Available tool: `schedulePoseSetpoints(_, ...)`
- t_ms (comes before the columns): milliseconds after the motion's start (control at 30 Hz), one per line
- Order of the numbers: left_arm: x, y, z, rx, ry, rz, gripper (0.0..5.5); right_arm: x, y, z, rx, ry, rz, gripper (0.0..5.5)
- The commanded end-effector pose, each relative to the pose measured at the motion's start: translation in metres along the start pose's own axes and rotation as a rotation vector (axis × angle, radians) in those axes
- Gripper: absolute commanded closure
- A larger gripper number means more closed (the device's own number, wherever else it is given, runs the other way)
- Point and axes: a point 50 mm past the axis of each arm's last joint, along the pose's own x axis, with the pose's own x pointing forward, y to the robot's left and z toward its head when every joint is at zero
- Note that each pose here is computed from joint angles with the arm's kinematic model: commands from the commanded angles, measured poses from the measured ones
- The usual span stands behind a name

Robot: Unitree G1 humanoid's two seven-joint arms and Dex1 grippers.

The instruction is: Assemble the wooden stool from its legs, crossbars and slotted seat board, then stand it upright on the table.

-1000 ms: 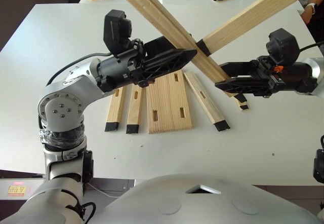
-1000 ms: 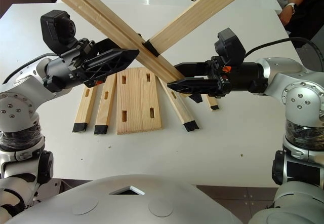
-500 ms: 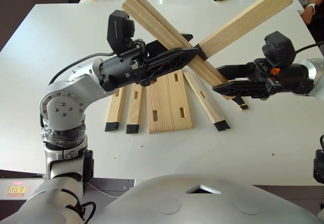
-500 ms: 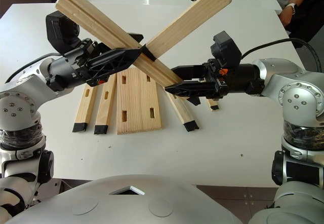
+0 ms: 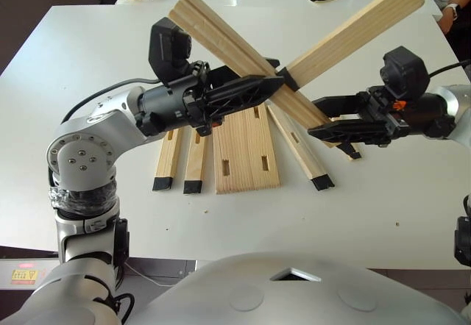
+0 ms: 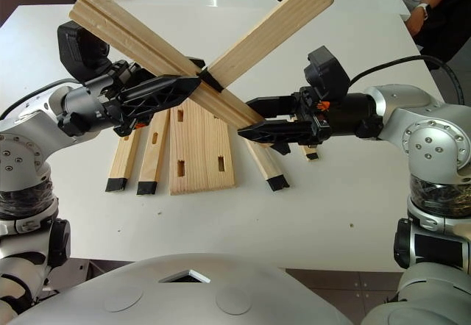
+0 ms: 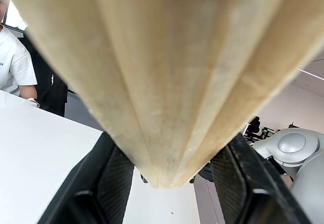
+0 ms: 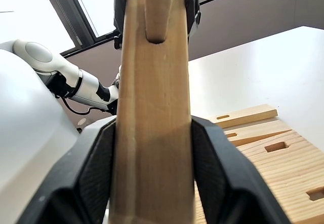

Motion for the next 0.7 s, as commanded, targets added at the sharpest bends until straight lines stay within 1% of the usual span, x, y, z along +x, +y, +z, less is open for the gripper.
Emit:
schedulePoseSetpoints(33, 0.001, -0.004, -0.003, -0.025, 0.021, -0.052, 3.41, -0.002, -0.006, 0.002, -0.033, 0.024, -0.077, 3.42)
schedulePoseSetpoints(67, 0.001, -0.004, -0.003, -0.024, 0.020, -0.048, 3.41, -0.002, -0.007, 0.001, -0.031, 0.035, -0.084, 3.06)
schedulePoseSetpoints(133, 0.001, -0.003, -0.003, -0.022, 0.018, -0.041, 3.41, -0.001, -0.008, -0.003, -0.023, 0.055, -0.085, 2.85)
schedulePoseSetpoints(167, 0.002, -0.002, -0.003, -0.020, 0.015, -0.037, 3.41, -0.001, -0.008, -0.005, -0.019, 0.063, -0.084, 2.61)
schedulePoseSetpoints(333, 0.001, 0.000, -0.001, -0.005, 0.011, -0.012, 3.42, -0.006, -0.011, -0.018, -0.035, 0.129, -0.131, 1.81)
schedulePoseSetpoints(467, -0.003, 0.004, 0.004, 0.043, 0.016, 0.024, 3.42, -0.025, -0.022, -0.043, -0.034, 0.247, -0.234, 1.30)
schedulePoseSetpoints(633, -0.012, 0.007, 0.017, 0.141, 0.038, 0.093, 3.44, -0.051, -0.031, -0.063, -0.015, 0.301, -0.352, 0.44)
schedulePoseSetpoints(700, -0.016, 0.008, 0.022, 0.200, 0.072, 0.132, 3.44, -0.057, -0.032, -0.069, -0.012, 0.310, -0.394, 0.37)
